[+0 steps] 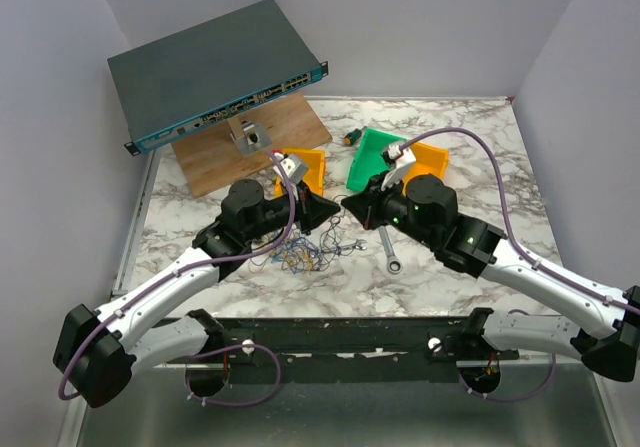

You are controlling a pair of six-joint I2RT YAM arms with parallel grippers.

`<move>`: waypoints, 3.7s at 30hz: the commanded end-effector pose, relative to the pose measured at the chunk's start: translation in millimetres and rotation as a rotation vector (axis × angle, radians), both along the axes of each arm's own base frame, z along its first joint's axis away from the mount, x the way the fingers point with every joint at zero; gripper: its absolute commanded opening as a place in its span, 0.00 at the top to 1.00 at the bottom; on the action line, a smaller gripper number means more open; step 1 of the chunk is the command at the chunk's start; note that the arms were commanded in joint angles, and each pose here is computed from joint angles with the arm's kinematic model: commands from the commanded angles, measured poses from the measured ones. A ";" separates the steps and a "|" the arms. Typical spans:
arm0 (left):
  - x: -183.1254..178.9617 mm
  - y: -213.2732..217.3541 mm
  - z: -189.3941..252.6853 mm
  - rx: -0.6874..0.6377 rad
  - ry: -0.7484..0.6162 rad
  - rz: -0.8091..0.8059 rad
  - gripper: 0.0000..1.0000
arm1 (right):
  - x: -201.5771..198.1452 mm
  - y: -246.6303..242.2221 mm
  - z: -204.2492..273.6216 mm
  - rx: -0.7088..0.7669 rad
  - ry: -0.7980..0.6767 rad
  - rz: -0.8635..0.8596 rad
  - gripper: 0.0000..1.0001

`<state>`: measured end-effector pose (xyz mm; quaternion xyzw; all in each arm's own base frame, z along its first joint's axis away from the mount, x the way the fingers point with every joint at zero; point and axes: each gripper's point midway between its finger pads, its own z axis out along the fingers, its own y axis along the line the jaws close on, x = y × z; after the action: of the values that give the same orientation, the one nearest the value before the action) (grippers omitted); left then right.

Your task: Untangle the cables

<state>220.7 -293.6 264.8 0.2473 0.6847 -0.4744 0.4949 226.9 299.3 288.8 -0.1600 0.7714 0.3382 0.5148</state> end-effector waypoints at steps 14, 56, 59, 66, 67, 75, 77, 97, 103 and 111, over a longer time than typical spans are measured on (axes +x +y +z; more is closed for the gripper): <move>-4.3 12.3 41.6 0.010 -0.065 0.032 1.00 | 30.3 -69.1 -56.3 -0.001 -0.072 -0.171 0.24; 9.1 60.1 71.3 0.024 -0.076 0.299 1.00 | 5.1 20.1 -127.5 -0.014 0.022 0.050 0.91; 26.6 89.7 63.5 0.051 -0.044 0.479 1.00 | 24.2 -12.0 -133.9 -0.040 0.034 -0.164 0.99; 46.2 165.4 30.7 0.042 0.094 0.831 1.00 | 48.6 -129.8 -134.7 -0.095 0.017 -0.795 0.99; 47.8 176.6 27.0 0.024 0.111 0.871 1.00 | 47.4 -144.7 -133.9 -0.096 0.016 -0.857 0.99; 44.7 237.6 8.5 -0.113 0.191 1.097 1.00 | 31.9 -225.4 -133.6 -0.003 0.024 -1.224 0.99; 44.0 239.6 12.1 -0.138 0.181 1.091 1.00 | 28.4 -232.7 -130.8 0.009 0.022 -1.255 0.99; 29.3 80.4 13.8 -0.086 0.148 0.260 0.27 | 39.7 -113.2 -72.6 -0.017 -0.040 -0.525 0.99; 14.9 24.9 -0.5 -0.017 0.142 0.072 0.27 | 40.2 -109.3 -60.8 -0.018 -0.045 -0.507 0.99; 22.0 -14.6 -30.1 0.022 0.145 0.042 0.29 | 38.6 -104.9 -50.0 0.015 -0.037 -0.491 0.99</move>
<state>235.6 -289.2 215.5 0.1796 0.7638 -0.4669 0.4079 267.2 188.6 219.7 0.0337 0.7843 0.1837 0.5916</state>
